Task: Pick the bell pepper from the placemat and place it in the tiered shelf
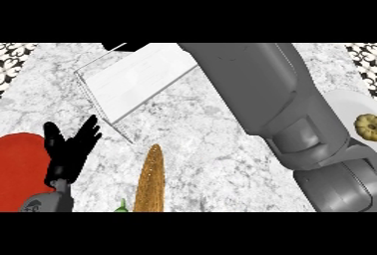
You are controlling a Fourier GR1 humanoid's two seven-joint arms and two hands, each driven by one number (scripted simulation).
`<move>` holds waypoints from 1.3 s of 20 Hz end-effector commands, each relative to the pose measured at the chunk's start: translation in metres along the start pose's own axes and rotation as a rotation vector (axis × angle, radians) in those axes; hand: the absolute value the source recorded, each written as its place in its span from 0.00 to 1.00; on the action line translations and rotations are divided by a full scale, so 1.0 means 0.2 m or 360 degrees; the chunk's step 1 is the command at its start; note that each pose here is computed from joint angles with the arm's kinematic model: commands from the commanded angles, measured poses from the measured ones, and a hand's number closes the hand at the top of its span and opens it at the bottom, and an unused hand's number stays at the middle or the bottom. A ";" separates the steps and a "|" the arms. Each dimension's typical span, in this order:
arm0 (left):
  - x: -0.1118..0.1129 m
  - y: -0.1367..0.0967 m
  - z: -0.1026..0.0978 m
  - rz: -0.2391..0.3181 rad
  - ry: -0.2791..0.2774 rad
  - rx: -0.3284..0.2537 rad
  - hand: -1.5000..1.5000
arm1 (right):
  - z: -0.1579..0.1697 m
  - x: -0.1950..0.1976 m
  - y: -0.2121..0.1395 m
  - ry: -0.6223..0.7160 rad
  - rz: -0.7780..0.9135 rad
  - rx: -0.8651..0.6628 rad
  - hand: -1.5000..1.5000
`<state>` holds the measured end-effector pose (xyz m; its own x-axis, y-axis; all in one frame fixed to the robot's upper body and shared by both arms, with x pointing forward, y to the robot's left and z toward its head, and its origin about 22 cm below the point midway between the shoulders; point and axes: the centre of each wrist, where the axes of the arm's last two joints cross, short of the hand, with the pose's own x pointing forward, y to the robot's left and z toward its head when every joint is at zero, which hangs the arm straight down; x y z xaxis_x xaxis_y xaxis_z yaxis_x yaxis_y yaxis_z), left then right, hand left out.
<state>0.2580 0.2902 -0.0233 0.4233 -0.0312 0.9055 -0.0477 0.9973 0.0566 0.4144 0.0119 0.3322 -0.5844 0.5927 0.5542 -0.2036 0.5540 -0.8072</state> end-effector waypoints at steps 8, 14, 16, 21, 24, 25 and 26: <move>-0.06 -0.09 0.02 -0.0019 0.0008 -0.0011 0.50 | -0.05 -0.13 0.10 -0.0058 0.0016 -0.0086 1.00; -0.01 -0.09 0.00 0.0010 -0.0002 -0.0024 0.50 | -0.06 -0.15 0.14 -0.0105 -0.0019 -0.0022 1.00; 0.00 -0.04 0.03 -0.0003 0.0016 -0.0026 0.50 | -0.06 -0.13 0.05 -0.0097 -0.0004 -0.0025 1.00; -0.07 -0.04 0.01 0.0013 0.0030 -0.0007 0.50 | -0.07 -0.16 0.10 0.0011 -0.0085 -0.0079 1.00; 0.01 0.00 -0.01 -0.0009 -0.0017 -0.0018 0.50 | -0.06 -0.19 0.05 0.0063 -0.0315 -0.0183 0.00; 0.07 -0.04 -0.04 -0.0010 -0.0008 -0.0031 0.50 | -0.07 -0.17 0.09 0.0079 -0.0356 -0.0181 0.00; -0.06 -0.09 -0.03 -0.0009 0.0002 -0.0020 0.50 | -0.09 -0.07 0.04 0.0054 -0.0414 -0.0181 0.00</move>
<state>0.2632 0.2805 -0.0237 0.4164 -0.0364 0.9084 -0.0329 0.9979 0.0550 0.4394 0.0106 0.3088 -0.5427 0.5122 0.6657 -0.2182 0.6793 -0.7007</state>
